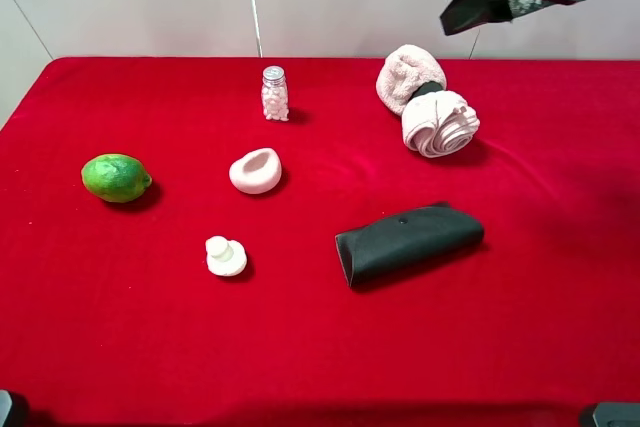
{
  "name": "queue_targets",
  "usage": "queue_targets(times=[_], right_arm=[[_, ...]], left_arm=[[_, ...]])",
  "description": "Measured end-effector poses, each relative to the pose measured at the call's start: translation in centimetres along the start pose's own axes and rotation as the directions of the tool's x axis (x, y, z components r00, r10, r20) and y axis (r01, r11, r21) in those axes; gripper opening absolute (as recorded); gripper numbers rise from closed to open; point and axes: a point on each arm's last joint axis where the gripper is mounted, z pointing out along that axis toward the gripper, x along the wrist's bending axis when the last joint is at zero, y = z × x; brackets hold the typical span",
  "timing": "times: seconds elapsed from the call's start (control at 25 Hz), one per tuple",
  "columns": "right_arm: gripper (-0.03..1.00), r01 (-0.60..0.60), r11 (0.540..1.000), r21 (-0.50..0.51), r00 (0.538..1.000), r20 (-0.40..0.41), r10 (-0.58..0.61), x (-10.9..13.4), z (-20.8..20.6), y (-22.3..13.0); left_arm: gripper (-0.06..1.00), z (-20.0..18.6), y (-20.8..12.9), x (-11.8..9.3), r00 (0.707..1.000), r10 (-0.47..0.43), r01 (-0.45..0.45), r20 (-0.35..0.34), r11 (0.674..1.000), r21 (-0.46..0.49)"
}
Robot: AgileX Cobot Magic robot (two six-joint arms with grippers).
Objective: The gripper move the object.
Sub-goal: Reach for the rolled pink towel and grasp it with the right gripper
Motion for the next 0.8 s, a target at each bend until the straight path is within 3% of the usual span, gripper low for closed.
queue_targets(times=[0.36, 0.8], right_arm=[[0.69, -0.005, 1.000, 0.018, 1.000, 0.007, 0.005, -1.3, 3.9, 1.7], [0.69, -0.041, 0.999, 0.027, 0.998, 0.058, 0.039, -3.3, 8.7, 1.1]], left_arm=[[0.97, 0.0, 0.0, 0.0, 1.000, 0.000, 0.000, 0.000, 1.000, 0.000], [0.97, 0.0, 0.0, 0.0, 1.000, 0.000, 0.000, 0.000, 1.000, 0.000]])
